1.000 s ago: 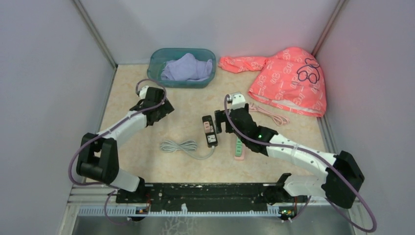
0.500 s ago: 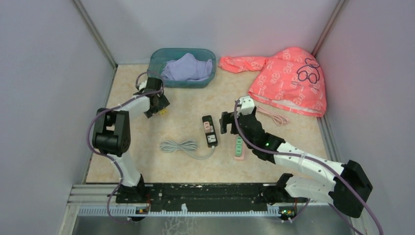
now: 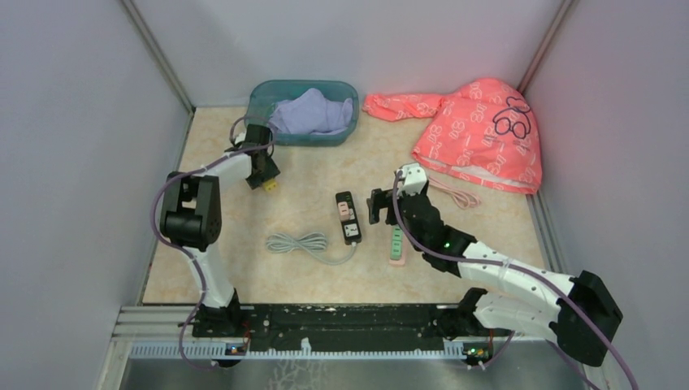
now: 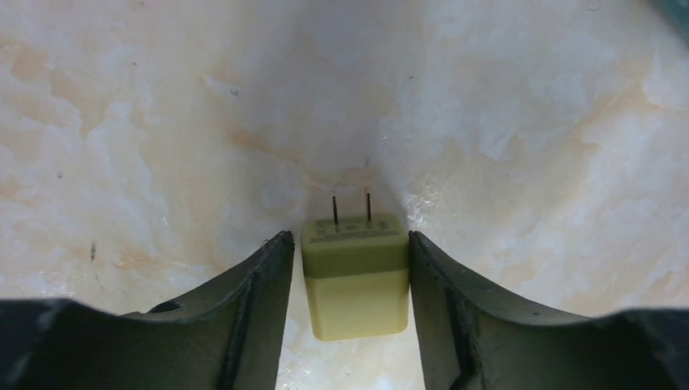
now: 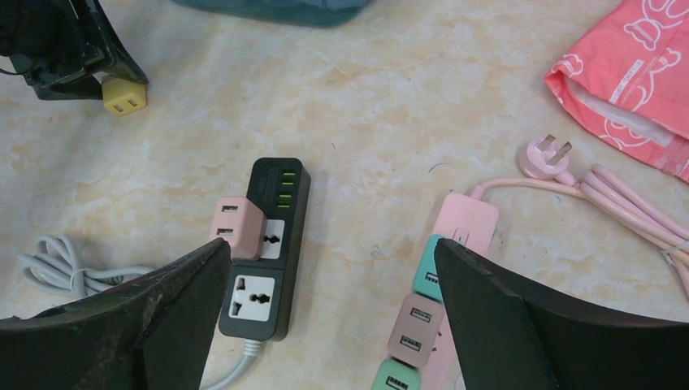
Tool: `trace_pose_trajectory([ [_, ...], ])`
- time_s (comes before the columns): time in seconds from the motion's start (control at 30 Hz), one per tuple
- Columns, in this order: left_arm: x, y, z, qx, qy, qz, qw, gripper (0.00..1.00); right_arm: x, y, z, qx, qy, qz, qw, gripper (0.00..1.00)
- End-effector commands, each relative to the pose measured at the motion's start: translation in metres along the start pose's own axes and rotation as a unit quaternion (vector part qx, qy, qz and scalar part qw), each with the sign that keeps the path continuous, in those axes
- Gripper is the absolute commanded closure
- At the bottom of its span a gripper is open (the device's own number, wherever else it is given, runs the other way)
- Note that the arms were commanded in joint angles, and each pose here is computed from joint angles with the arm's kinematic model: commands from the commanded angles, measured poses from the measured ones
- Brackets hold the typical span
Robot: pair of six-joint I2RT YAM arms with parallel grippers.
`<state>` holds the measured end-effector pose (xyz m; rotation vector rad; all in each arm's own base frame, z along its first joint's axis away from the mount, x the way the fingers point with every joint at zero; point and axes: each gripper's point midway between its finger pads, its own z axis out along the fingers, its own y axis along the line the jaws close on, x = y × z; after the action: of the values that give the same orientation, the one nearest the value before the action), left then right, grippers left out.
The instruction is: Insert the plug
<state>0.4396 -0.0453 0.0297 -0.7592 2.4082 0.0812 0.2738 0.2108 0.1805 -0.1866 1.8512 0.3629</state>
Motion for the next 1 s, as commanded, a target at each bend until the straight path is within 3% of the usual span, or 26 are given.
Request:
trace_pose_trajectory([
  [0.0, 0.006, 0.0, 0.004, 0.004, 0.021, -0.002, 1.0, 0.43, -0.029, 0.001, -0.001, -0.006, -0.058, 0.009, 0.998, 0.06],
  [0.2, 0.013, -0.013, -0.024, 0.073, 0.033, -0.04, 0.996, 0.54, -0.039, 0.011, -0.002, -0.036, -0.084, 0.009, 0.996, 0.09],
  [0.43, 0.023, -0.026, -0.064, 0.158, 0.046, -0.091, 0.982, 0.6, -0.046, 0.025, -0.004, -0.075, -0.1, 0.005, 0.992, 0.01],
  [0.8, 0.04, -0.058, -0.14, 0.307, 0.085, -0.179, 0.931, 0.67, -0.062, 0.046, 0.0, -0.117, -0.132, 0.036, 0.984, 0.01],
  [0.97, 0.046, -0.072, -0.17, 0.337, 0.087, -0.205, 0.915, 0.68, -0.07, 0.058, 0.006, -0.133, -0.139, 0.044, 0.98, 0.01],
])
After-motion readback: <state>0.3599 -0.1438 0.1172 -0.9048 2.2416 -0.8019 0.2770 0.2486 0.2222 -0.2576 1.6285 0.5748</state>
